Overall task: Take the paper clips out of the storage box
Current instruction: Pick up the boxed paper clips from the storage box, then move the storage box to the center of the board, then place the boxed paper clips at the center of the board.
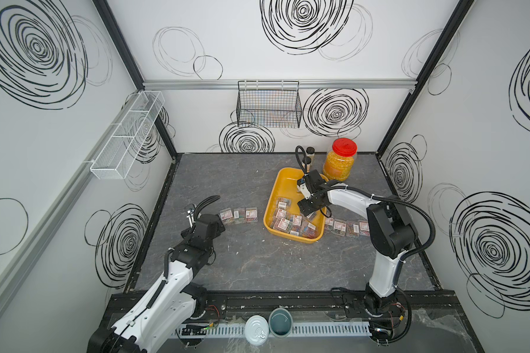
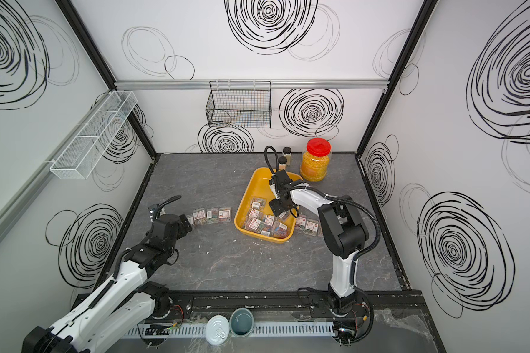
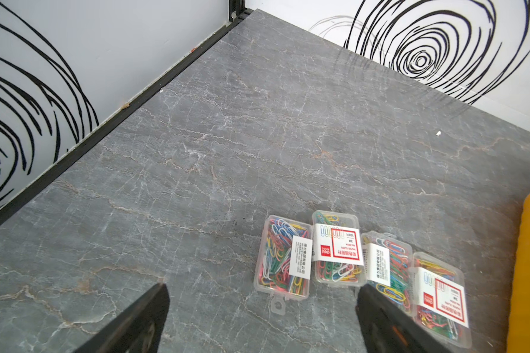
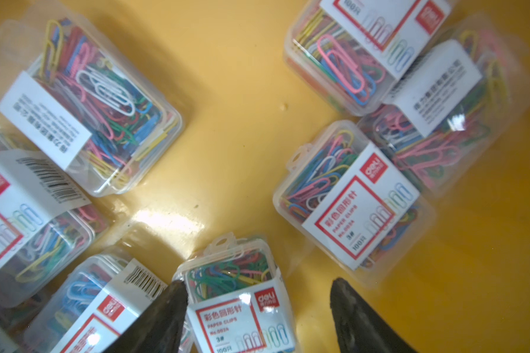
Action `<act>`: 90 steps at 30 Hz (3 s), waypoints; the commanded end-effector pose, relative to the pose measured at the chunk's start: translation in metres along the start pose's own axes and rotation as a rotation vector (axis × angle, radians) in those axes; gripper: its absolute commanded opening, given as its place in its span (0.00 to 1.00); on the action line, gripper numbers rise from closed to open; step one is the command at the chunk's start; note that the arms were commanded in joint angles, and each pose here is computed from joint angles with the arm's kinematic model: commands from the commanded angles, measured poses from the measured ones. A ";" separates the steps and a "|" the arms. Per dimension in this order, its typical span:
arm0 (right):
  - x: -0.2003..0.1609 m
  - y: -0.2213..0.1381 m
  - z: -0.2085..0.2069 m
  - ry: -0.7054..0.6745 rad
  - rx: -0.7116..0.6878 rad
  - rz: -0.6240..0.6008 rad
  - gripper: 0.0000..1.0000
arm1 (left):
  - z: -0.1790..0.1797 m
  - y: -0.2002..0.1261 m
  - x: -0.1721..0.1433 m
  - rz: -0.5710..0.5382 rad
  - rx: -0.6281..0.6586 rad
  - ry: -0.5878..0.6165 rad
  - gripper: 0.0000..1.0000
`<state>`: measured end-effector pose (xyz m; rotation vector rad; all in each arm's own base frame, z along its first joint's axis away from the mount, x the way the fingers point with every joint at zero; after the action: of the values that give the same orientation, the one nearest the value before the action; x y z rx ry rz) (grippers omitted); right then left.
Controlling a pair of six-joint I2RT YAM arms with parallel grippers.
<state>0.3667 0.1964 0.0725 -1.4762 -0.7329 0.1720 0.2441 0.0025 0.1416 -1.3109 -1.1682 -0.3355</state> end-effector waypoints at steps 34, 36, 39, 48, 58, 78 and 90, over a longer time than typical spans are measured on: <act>0.016 -0.024 0.000 0.058 -0.145 -0.010 0.41 | 0.002 -0.002 0.005 -0.030 -0.022 -0.032 1.00; 0.027 -0.045 0.001 0.098 -0.171 -0.051 0.39 | 0.002 -0.004 0.005 -0.035 -0.028 -0.036 1.00; 0.035 -0.081 0.010 0.165 -0.201 -0.119 0.37 | 0.002 -0.006 0.005 -0.042 -0.050 -0.043 1.00; -0.037 -0.144 0.069 0.364 -0.150 -0.187 0.29 | 0.003 -0.020 0.007 -0.086 -0.126 -0.076 0.99; -0.125 -0.125 0.162 0.273 0.023 -0.098 0.29 | 0.006 -0.027 0.007 -0.106 -0.158 -0.094 0.99; -0.107 -0.042 0.071 0.544 -0.028 -0.107 0.29 | 0.007 -0.027 0.007 -0.103 -0.150 -0.094 0.99; -0.099 -0.022 0.058 0.595 -0.078 -0.086 0.60 | 0.007 -0.026 0.007 -0.101 -0.145 -0.095 0.99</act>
<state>0.2492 0.1882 0.0576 -1.4535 -0.3202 -0.3343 0.2231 0.0013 0.1608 -1.4194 -1.3019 -0.4404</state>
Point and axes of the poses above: each gripper's point midway between its finger pads, its own y axis out along the fingers, its own z axis along the line the jaws close on, x = y × z, the point moved 3 cm from there along -y, back along the fingers
